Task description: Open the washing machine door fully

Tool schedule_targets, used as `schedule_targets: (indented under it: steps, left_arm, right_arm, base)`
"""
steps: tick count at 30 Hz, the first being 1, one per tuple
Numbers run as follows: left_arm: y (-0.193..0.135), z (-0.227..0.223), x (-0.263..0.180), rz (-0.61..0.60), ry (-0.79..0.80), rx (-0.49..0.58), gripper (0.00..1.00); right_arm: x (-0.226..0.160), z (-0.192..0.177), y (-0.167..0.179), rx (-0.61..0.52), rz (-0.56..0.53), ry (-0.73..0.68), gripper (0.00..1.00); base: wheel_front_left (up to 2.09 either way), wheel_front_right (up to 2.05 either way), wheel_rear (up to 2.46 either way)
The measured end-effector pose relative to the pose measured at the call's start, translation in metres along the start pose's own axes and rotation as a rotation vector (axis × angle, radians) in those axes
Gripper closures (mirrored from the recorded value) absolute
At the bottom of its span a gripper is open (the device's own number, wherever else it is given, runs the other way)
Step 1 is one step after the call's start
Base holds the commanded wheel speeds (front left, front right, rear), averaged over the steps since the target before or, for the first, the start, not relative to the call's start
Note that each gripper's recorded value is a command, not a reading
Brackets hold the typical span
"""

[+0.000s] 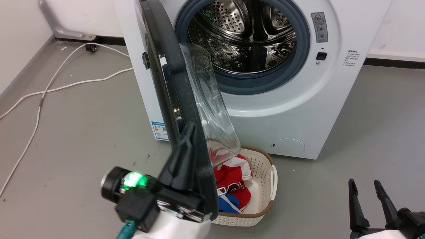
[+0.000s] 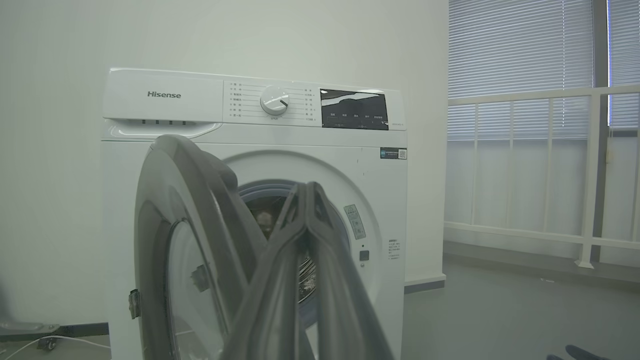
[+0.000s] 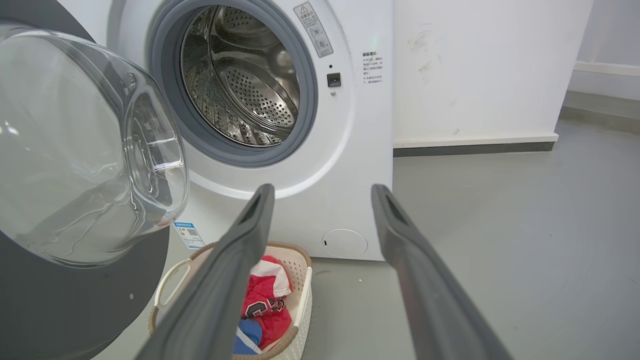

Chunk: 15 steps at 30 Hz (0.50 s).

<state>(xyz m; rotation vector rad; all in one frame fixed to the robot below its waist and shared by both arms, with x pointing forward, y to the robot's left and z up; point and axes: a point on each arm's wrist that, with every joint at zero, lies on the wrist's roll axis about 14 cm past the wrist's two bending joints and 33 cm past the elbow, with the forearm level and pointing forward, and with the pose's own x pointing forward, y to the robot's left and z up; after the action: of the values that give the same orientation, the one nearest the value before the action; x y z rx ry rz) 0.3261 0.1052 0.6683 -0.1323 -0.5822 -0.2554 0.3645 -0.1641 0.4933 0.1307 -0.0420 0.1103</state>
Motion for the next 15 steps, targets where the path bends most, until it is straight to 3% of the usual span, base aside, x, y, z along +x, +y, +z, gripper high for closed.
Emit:
schedule_targets:
  steps: [9,15]
  left_arm:
    - [-0.037,-0.059,-0.028,-0.109,0.205,-0.050,1.00]
    - [-0.042,-0.101,-0.054,-0.116,0.358,-0.067,1.00]
  right_arm:
    - [0.000,-0.002,0.000,0.013,-0.003,0.006,0.00]
    - [0.001,-0.005,0.000,0.025,-0.003,0.014,0.00]
  base:
    - [0.00,0.00,0.00]
    - [0.00,0.00,0.00]
